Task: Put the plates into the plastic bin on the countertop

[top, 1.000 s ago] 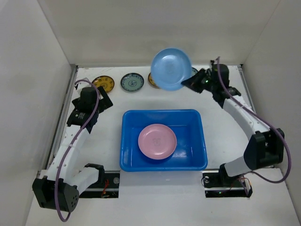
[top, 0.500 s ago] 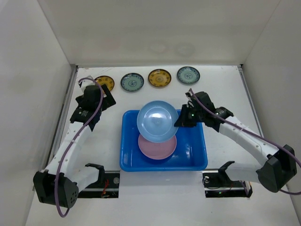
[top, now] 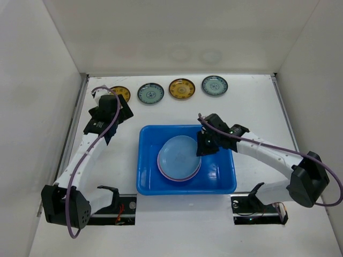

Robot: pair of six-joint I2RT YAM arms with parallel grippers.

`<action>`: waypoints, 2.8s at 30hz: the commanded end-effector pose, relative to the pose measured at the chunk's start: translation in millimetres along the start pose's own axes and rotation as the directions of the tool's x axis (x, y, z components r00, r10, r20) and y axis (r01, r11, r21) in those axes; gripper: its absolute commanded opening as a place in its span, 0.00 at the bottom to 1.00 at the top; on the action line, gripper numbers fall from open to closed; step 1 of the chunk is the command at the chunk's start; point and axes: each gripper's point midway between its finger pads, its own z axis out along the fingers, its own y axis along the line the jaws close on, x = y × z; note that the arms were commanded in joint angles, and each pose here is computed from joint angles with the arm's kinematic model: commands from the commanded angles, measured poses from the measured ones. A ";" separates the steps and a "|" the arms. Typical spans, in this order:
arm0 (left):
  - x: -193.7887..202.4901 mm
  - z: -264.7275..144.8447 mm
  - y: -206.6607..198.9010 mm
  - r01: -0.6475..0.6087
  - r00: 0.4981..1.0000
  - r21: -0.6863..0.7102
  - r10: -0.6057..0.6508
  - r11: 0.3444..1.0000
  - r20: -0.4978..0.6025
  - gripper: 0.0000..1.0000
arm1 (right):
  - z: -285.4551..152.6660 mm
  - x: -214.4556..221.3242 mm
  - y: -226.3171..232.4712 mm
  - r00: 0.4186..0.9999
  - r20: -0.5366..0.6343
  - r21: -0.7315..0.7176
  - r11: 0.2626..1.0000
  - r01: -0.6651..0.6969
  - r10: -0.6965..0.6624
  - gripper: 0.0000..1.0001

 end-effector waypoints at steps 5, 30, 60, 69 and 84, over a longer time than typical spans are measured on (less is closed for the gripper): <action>-5.5 15.9 -7.1 0.055 0.998 -0.002 -0.055 0.999 0.022 1.00 | -12.5 -14.5 22.3 0.989 0.062 0.003 0.991 0.137 -0.137 0.67; 4.6 158.8 32.6 0.689 0.720 0.133 -0.693 0.713 -0.015 0.83 | -77.0 -59.0 22.9 0.937 0.330 -0.027 0.991 0.129 -0.113 0.85; 17.4 278.0 40.3 0.839 0.543 0.011 -0.836 0.544 -0.079 0.07 | -91.2 -80.2 -25.3 0.910 0.412 0.016 0.998 -0.061 0.049 0.83; -54.2 243.0 10.6 0.795 0.600 0.177 -0.796 0.581 -0.081 0.00 | -97.7 -78.6 -29.3 0.898 0.437 0.020 0.997 -0.072 0.056 0.83; -48.1 43.5 -124.2 0.410 0.910 0.533 -0.296 0.740 -0.289 0.02 | -117.2 -92.5 -95.6 0.797 0.582 0.051 0.970 -0.238 0.164 0.85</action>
